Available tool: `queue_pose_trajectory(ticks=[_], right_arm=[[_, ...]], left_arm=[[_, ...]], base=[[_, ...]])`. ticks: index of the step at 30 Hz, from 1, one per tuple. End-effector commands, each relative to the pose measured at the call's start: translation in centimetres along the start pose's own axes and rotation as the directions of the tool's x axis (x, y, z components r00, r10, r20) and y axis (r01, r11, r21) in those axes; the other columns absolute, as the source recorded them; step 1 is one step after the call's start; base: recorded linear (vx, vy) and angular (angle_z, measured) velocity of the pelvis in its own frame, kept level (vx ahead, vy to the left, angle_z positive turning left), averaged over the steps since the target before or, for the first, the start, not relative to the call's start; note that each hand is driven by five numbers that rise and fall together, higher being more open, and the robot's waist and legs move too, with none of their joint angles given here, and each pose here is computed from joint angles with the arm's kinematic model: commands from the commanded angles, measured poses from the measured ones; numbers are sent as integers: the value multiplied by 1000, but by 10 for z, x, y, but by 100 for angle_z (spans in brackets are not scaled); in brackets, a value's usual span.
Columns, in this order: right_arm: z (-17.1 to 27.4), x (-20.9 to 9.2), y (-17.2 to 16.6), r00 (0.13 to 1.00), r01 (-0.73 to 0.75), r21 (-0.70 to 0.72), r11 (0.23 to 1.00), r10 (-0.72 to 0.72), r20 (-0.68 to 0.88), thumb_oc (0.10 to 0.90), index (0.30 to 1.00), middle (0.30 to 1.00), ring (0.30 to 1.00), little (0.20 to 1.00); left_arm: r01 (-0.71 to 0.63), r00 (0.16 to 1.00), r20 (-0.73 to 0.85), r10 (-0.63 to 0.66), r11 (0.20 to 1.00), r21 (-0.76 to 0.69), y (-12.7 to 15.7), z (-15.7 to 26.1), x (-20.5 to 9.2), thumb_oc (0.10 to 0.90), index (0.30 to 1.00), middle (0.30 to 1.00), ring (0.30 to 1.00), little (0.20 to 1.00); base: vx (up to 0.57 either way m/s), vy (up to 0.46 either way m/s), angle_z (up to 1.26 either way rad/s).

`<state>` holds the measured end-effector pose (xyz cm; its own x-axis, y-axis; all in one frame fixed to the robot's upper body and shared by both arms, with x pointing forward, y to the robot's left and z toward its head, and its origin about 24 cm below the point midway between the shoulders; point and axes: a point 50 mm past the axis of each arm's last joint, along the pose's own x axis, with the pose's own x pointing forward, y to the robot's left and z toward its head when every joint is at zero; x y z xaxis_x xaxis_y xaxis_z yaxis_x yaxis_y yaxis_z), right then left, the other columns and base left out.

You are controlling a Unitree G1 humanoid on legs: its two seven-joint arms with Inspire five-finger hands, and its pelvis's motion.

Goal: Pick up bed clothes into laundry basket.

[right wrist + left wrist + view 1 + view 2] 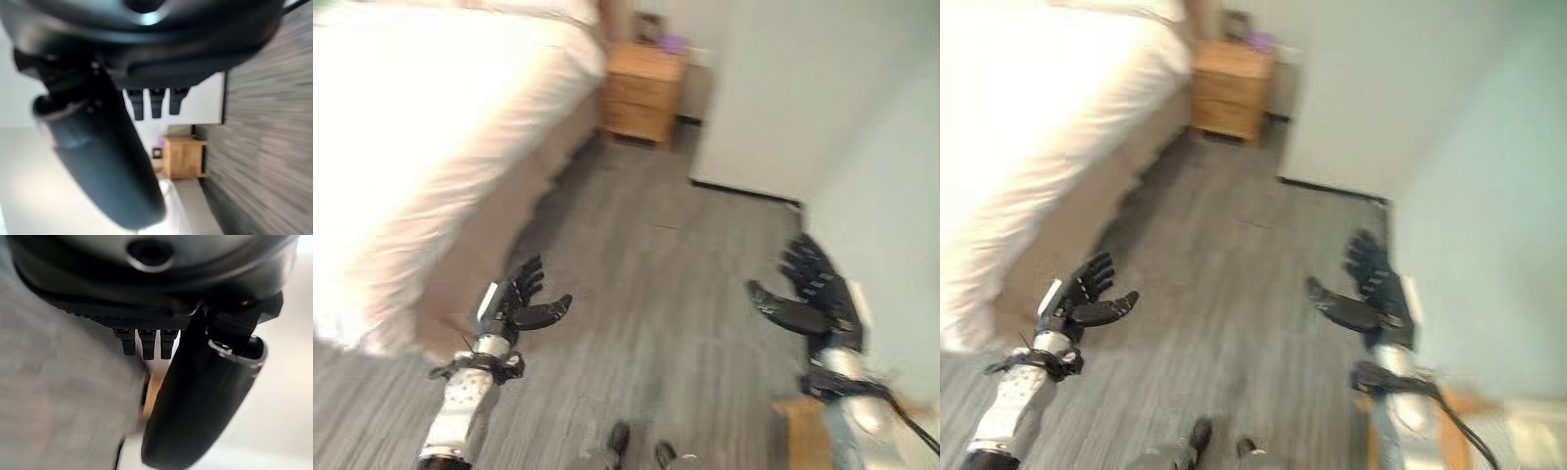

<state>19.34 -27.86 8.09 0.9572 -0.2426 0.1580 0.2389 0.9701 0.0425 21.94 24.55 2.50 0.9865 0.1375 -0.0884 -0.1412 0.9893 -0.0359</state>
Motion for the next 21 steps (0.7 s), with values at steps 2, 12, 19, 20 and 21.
queue_pose_trajectory(ticks=[2,12,19,20,21], right_arm=[[45,10,21,957,-88,74,993,64,284,800,900,900,900,900],[5,12,33,983,-169,144,975,157,96,800,900,900,900,900],[-28,3,34,995,-82,215,973,91,-34,800,900,900,900,900],[-28,3,35,994,-90,208,974,99,-35,800,900,900,900,900],[-28,3,35,994,-90,208,974,99,-35,800,900,900,900,900]], left_arm=[[-14,931,365,16,1000,-8,0,70,9,800,900,900,900,900],[-92,950,288,122,989,-116,16,45,-15,800,900,900,900,900],[-119,966,223,130,991,-65,21,33,-22,800,900,900,900,900],[-113,968,221,116,993,-26,22,33,-21,800,900,900,900,900],[-114,968,221,116,993,-25,22,33,-21,800,900,900,900,900]], base=[[-57,-480,-17],[-172,-244,202],[-56,129,199],[-155,124,108],[-126,1,228]])
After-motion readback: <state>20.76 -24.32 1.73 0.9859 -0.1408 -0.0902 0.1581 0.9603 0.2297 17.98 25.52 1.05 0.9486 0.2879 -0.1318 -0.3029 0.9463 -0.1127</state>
